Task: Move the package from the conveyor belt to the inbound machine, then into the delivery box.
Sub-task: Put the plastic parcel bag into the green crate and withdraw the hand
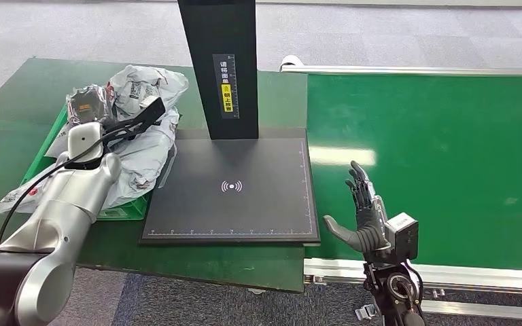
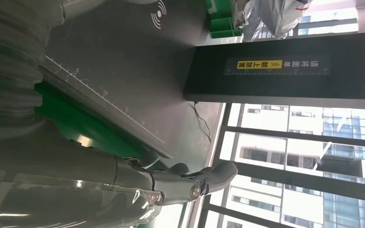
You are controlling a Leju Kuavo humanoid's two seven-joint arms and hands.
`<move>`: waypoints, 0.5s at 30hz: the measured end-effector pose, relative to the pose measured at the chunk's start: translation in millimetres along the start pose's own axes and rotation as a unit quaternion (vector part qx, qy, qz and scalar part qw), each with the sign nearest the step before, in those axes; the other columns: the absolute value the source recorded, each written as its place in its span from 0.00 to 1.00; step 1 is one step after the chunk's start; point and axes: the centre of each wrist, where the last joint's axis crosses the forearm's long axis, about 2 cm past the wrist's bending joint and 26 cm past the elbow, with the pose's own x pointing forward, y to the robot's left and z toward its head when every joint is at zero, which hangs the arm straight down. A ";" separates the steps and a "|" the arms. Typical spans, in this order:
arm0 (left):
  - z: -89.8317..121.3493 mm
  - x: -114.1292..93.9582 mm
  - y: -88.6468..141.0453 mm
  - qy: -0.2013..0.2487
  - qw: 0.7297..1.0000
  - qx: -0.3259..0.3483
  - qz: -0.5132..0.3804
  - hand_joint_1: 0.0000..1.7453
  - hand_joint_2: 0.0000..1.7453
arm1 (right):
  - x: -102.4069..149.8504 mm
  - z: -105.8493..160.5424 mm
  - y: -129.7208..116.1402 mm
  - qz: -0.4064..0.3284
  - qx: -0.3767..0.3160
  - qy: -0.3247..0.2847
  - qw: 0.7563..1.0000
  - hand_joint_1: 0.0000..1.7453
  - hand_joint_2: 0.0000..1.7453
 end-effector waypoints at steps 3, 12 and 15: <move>-0.5 -5.9 -2.3 0.004 1.000 -0.001 0.016 1.00 1.00 | 0.1 -0.4 0.4 0.000 0.000 0.001 1.000 0.00 1.00; -1.0 -11.9 -4.6 0.011 1.000 -0.004 0.025 1.00 1.00 | 0.1 -0.6 1.1 0.000 0.000 0.001 1.000 0.00 1.00; -0.3 -13.1 -6.0 0.009 0.999 -0.002 0.035 1.00 1.00 | 0.0 -0.4 1.2 0.000 0.001 0.002 1.000 0.00 1.00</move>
